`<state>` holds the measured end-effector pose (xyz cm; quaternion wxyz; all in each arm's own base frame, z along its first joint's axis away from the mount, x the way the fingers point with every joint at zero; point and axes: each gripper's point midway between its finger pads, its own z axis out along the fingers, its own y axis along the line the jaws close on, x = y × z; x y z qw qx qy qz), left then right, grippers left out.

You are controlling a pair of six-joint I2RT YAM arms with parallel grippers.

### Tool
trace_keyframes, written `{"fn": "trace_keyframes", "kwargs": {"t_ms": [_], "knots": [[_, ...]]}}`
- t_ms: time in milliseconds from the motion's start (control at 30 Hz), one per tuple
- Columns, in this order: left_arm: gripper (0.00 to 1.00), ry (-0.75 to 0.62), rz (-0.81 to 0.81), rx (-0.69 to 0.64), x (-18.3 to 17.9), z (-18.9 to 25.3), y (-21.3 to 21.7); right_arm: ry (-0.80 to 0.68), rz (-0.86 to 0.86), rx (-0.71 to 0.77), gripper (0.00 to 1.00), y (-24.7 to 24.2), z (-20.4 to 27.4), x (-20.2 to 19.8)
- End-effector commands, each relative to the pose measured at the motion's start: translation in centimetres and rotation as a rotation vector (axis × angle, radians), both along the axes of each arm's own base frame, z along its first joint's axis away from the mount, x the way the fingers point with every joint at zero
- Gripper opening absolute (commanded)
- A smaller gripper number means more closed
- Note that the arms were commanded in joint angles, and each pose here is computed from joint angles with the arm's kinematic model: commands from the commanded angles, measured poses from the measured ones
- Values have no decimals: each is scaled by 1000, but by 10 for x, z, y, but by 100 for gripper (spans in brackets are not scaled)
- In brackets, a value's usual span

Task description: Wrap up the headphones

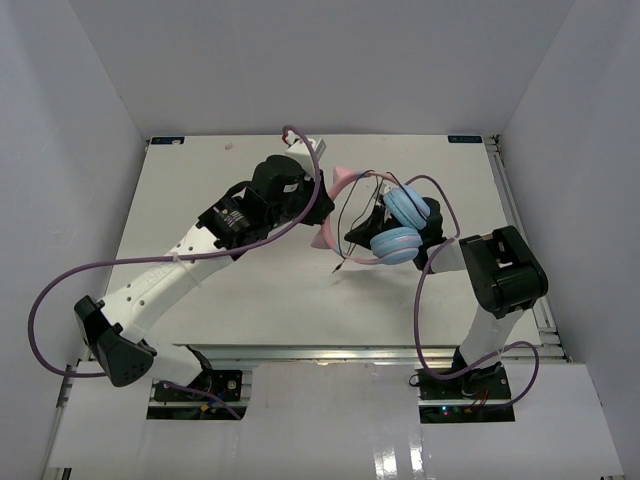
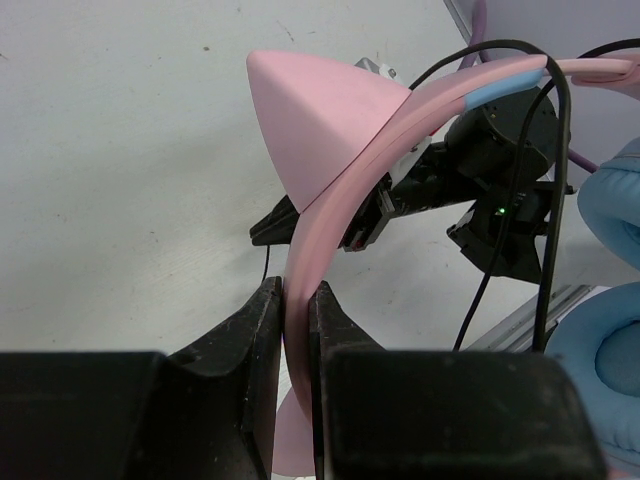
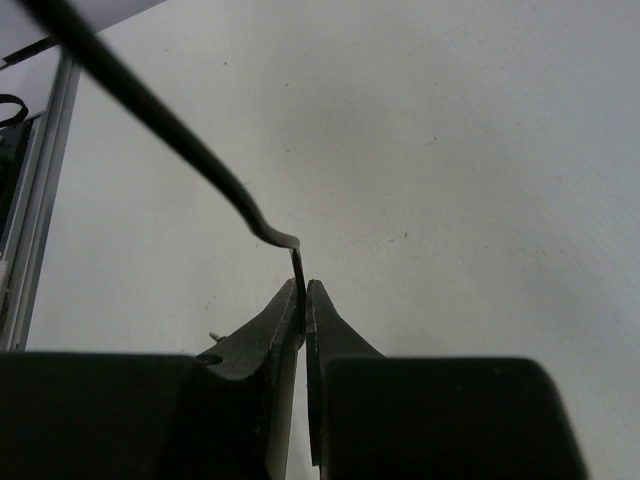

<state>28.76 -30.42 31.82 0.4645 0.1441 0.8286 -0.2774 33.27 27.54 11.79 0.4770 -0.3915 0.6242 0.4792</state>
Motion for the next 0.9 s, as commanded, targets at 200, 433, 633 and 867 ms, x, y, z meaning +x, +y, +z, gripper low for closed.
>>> {"fn": "trace_keyframes", "kwargs": {"t_ms": [200, 433, 633, 867], "knots": [[0, -59, 16, -100, 0, 40, -1, -71, -35, 153, 8, -28, 55, -10], [0, -40, 11, -64, -3, 27, 2, -106, -146, 286, 8, -90, 100, 3], [0, -49, 20, -56, -4, 31, 7, 17, -198, 268, 8, -103, 77, 14], [0, -66, 36, -63, -4, 47, 11, 201, -247, 154, 8, -106, 17, 24]]}}
